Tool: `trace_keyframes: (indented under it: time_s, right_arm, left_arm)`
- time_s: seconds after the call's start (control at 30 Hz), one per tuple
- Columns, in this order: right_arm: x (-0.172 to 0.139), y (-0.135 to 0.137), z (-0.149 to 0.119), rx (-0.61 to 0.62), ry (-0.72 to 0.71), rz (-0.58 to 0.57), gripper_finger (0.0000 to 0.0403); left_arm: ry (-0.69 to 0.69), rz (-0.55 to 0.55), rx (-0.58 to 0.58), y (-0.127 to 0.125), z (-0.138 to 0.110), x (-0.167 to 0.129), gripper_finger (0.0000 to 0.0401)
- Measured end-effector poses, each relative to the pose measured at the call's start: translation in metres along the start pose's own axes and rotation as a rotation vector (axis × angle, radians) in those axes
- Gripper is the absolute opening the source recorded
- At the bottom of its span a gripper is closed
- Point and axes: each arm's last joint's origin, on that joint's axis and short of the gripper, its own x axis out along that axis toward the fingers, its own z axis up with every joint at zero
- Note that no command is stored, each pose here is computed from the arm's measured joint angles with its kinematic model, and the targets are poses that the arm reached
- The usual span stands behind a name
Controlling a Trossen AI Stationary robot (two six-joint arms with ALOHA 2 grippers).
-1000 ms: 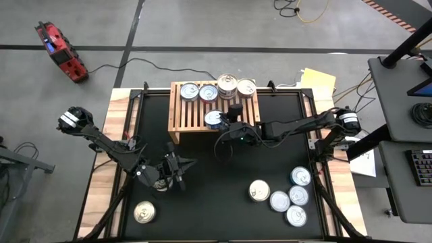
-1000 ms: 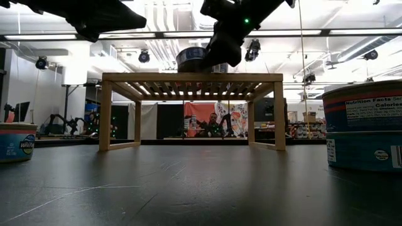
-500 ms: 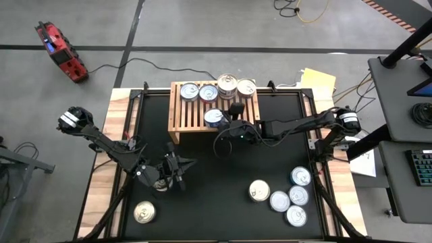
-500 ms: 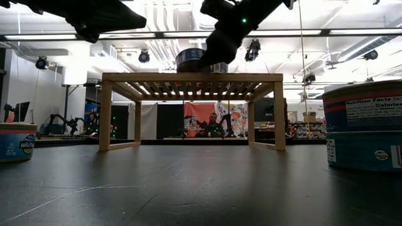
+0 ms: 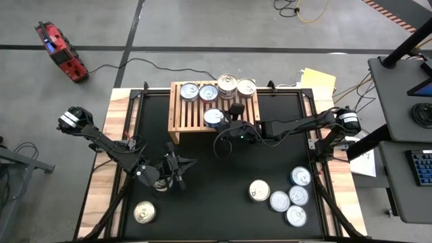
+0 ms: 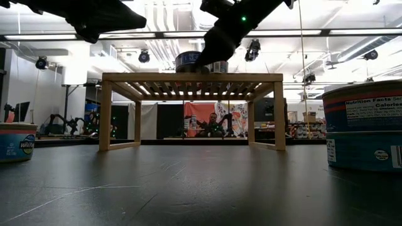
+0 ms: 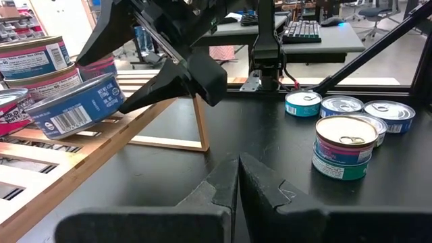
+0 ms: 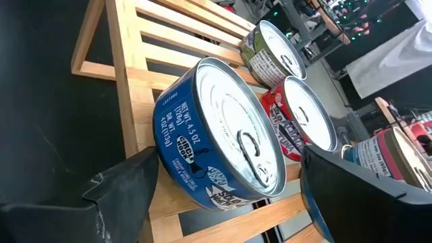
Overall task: Stack canned seafood by type on shelf
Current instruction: Put the blue tuna can on the shelf aligned with the other red tuna can
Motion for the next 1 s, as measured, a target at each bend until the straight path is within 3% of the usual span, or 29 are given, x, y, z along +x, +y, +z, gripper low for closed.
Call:
trace_keyframes:
  time_s: [0.47, 0.63, 0.8, 1.0]
  right_arm:
    - [-0.007, 0.001, 0.004, 0.031, -0.024, 0.006, 0.0354]
    - [-0.034, 0.001, 0.013, 0.023, -0.064, 0.043, 0.0354]
    - [-0.073, -0.003, 0.016, 0.066, -0.095, 0.153, 0.0344]
    - [-0.116, -0.001, 0.001, 0.154, -0.159, 0.269, 0.0321]
  left_arm:
    - [0.000, 0.000, -0.011, 0.000, 0.000, 0.000, 0.0000]
    - [0.000, -0.001, -0.011, 0.000, 0.000, 0.000, 0.0000]
    - [0.001, -0.007, -0.029, 0.000, 0.000, 0.000, 0.0000]
    - [0.003, -0.016, -0.035, 0.000, 0.000, 0.000, 0.0000]
